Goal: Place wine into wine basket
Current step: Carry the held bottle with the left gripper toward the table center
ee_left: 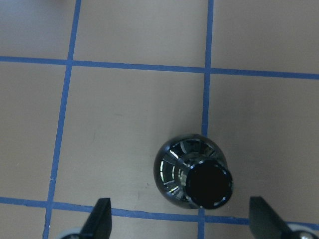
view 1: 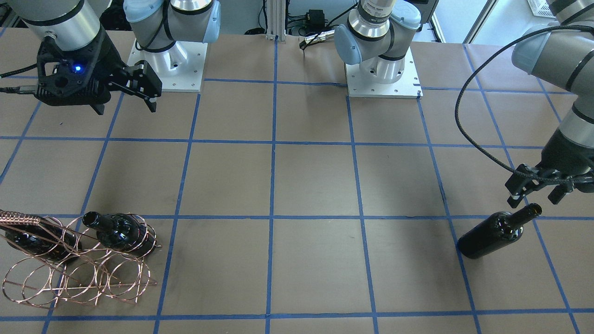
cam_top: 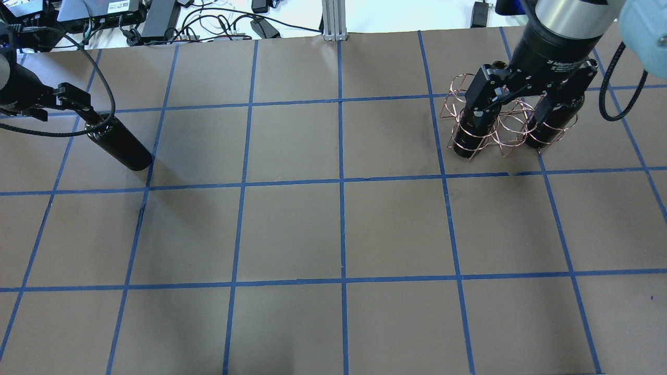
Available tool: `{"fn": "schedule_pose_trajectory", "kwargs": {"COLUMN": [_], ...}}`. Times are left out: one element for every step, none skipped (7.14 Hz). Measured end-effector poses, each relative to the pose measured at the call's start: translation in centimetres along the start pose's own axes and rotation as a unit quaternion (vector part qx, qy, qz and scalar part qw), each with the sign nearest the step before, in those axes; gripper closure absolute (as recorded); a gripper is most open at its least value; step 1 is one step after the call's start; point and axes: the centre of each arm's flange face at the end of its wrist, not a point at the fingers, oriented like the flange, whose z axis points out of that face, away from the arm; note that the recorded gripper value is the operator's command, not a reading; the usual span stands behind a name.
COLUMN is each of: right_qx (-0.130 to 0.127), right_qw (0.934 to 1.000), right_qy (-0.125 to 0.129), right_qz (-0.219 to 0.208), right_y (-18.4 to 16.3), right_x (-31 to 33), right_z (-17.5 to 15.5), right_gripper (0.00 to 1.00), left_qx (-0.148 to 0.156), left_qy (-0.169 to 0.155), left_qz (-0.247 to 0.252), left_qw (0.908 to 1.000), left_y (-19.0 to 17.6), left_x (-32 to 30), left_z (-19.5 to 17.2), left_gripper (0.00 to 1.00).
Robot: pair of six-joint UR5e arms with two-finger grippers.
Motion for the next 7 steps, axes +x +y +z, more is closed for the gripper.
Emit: {"fn": "schedule_pose_trajectory", "kwargs": {"right_qx": [0.0, 0.0, 0.0, -0.001, -0.001, -0.002, -0.002], "right_qw": [1.0, 1.0, 1.0, 1.0, 1.0, 1.0, 1.0], "right_qy": [0.0, -0.001, -0.001, -0.002, -0.002, -0.002, -0.002], "right_qz": [0.0, 0.0, 0.0, 0.001, 0.001, 0.0, 0.0], "right_y": [0.0, 0.0, 0.0, -0.1, -0.1, 0.0, 0.0], "right_x": [0.0, 0.0, 0.0, 0.0, 0.0, -0.1, -0.1], "right_z": [0.0, 0.0, 0.1, 0.1, 0.1, 0.2, 0.3], "right_gripper": [0.0, 0.0, 0.0, 0.0, 0.0, 0.0, 0.0], "left_qx": [0.001, 0.001, 0.002, 0.003, 0.005, 0.008, 0.01], "left_qy": [0.0, 0.003, 0.008, 0.011, 0.016, 0.025, 0.031], "left_qz": [0.002, 0.005, 0.008, 0.01, 0.011, 0.013, 0.014], "left_qw": [1.0, 1.0, 0.9999, 0.9999, 0.9998, 0.9996, 0.9994], "left_y": [-0.2, -0.4, -0.5, -0.6, -0.6, -0.7, -0.8], "left_x": [-0.1, 0.1, 0.4, 0.7, 0.8, 1.1, 1.2], "left_z": [0.6, 1.1, 1.3, 1.4, 1.4, 1.5, 1.5], "left_gripper": [0.21, 0.37, 0.52, 0.66, 0.69, 0.7, 0.71]}}
